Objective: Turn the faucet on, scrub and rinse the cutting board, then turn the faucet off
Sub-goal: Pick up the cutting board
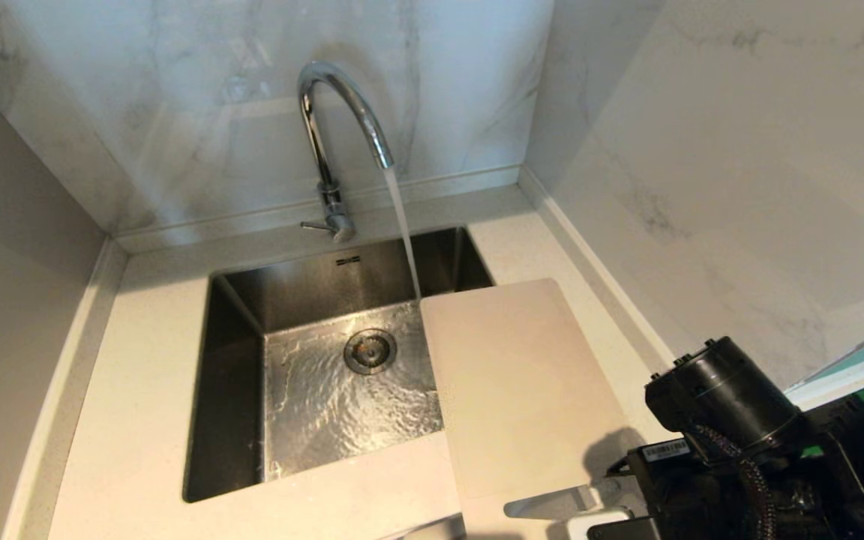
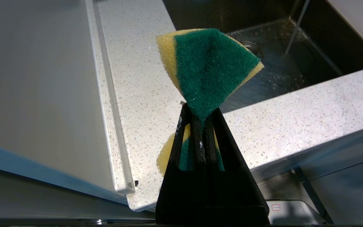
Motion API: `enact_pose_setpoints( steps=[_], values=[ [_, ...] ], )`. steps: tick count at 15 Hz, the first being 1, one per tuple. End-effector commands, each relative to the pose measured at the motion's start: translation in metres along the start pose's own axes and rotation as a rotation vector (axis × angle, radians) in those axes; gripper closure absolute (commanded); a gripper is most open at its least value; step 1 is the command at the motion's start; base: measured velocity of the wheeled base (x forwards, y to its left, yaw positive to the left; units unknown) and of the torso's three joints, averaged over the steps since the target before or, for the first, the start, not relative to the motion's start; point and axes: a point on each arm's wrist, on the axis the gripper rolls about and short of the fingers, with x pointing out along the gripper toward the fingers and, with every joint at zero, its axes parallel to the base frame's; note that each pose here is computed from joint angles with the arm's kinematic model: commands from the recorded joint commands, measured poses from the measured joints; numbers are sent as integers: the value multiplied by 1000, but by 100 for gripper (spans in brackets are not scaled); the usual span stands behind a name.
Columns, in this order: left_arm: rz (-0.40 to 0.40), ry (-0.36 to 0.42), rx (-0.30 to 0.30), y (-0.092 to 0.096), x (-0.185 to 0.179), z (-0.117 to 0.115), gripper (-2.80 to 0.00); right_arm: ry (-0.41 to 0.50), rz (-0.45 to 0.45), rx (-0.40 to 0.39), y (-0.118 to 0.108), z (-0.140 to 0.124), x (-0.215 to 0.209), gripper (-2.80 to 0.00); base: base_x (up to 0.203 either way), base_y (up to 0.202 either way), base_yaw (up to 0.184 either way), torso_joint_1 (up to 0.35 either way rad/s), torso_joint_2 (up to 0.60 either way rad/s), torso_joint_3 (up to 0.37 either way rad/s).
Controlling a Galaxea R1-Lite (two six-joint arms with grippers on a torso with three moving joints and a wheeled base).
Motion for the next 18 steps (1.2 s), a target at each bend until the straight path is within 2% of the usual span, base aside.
enact_pose_setpoints(
  steps=[1,6,14,18],
  values=[
    [0,1,0,0,0,0,0,11,56,-21,0,5,13,-280,0,0,0,0,0,0],
    [0,1,0,0,0,0,0,1,59,-28,-5,13,44,-280,0,0,0,0,0,0],
    [0,1,0,0,0,0,0,-4,123,-87,8,25,55,-280,0,0,0,0,0,0],
    [0,1,0,0,0,0,0,3,155,-80,11,29,63,-280,0,0,0,0,0,0]
  ],
)
